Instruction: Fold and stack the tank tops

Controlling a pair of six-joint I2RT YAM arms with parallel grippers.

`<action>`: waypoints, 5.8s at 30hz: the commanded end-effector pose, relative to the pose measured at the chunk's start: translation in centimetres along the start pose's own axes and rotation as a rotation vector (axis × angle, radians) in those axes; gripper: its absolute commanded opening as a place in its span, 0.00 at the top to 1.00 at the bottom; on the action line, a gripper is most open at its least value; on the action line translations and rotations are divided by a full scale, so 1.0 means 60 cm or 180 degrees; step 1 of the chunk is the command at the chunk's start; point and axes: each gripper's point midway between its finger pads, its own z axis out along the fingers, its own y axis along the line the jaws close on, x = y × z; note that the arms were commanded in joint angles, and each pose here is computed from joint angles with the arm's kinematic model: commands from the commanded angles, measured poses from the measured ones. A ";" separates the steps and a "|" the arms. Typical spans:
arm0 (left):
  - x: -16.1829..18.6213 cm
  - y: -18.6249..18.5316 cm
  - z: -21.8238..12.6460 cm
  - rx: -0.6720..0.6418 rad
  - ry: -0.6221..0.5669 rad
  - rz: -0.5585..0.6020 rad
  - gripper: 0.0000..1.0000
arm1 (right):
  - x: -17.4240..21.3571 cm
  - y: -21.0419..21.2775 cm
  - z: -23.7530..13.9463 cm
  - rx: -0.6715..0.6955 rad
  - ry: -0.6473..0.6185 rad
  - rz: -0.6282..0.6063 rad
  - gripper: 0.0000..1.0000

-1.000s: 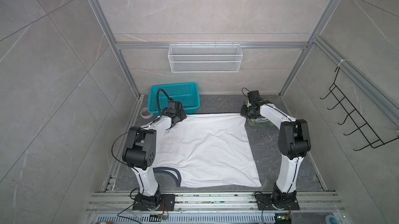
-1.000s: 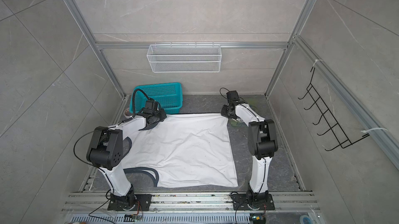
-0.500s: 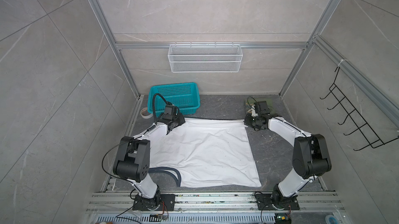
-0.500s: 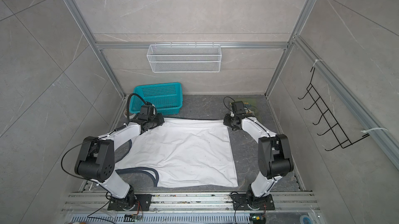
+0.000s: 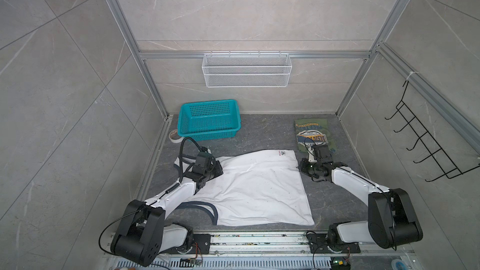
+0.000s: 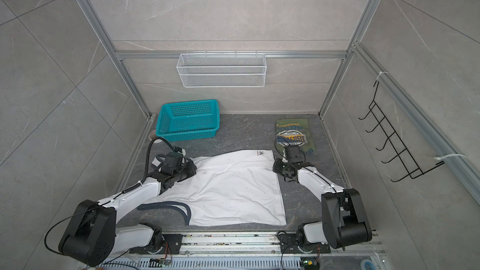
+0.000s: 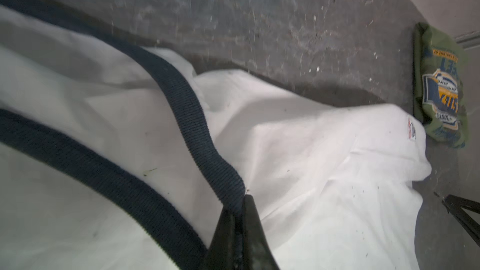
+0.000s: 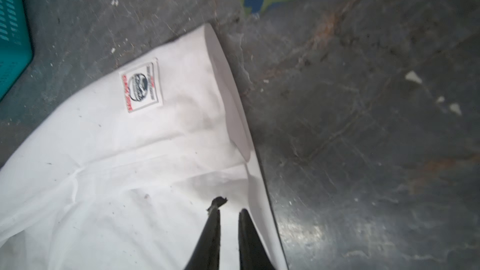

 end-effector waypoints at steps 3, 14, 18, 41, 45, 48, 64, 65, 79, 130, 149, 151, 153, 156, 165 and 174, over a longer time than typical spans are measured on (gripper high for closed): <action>0.014 0.019 0.002 -0.0118 -0.0040 -0.0157 0.97 | 0.009 0.002 0.003 -0.0094 0.0001 0.0079 0.78; -0.014 0.022 0.014 -0.0286 -0.0151 -0.0048 0.97 | -0.083 0.037 0.042 -0.0110 0.0101 0.0085 0.60; -0.016 0.018 0.020 -0.0269 -0.0137 -0.0054 0.98 | -0.086 0.023 0.071 -0.0036 0.0220 0.0138 0.61; -0.040 0.016 -0.010 -0.0332 -0.0232 -0.0006 1.00 | -0.081 0.009 -0.007 0.0119 -0.0075 -0.0021 1.00; -0.039 0.023 -0.029 -0.0319 -0.0307 -0.0024 1.00 | -0.056 -0.011 -0.034 0.0222 -0.0169 -0.0006 1.00; -0.022 0.031 -0.028 -0.0305 -0.0241 -0.0053 1.00 | -0.026 -0.028 -0.034 0.0239 -0.0130 0.0051 1.00; 0.027 0.067 -0.030 -0.0519 0.0047 -0.0151 0.62 | 0.023 -0.063 -0.020 0.0483 0.0169 0.0276 0.61; 0.018 0.067 -0.042 -0.0579 0.0002 -0.0124 0.57 | 0.018 -0.063 -0.032 0.0511 0.0117 0.0260 0.57; -0.029 -0.111 -0.013 -0.0216 0.0163 0.0470 0.48 | -0.002 0.117 -0.027 -0.0314 0.0222 -0.0225 0.47; -0.206 0.232 -0.055 -0.2072 -0.0081 -0.0566 0.62 | 0.022 -0.054 0.067 0.0314 0.0566 0.0645 0.45; -0.183 0.252 -0.027 -0.2204 0.0175 -0.0519 0.75 | 0.023 -0.060 0.069 0.0373 0.0574 0.0633 0.45; -0.180 0.252 -0.026 -0.2194 0.0183 -0.0532 0.75 | 0.023 -0.060 0.069 0.0371 0.0575 0.0633 0.45; -0.180 0.254 -0.027 -0.2209 0.0184 -0.0526 0.78 | 0.023 -0.060 0.069 0.0373 0.0576 0.0628 0.45; -0.180 0.252 -0.030 -0.2188 0.0143 -0.0536 0.86 | 0.023 -0.060 0.070 0.0372 0.0579 0.0629 0.45; -0.181 0.241 -0.072 -0.2109 -0.0148 -0.0619 1.00 | 0.023 -0.061 0.068 0.0385 0.0575 0.0622 0.45; -0.161 0.231 -0.149 -0.1773 -0.0985 -0.0725 1.00 | 0.023 -0.065 0.067 0.0434 0.0568 0.0628 0.45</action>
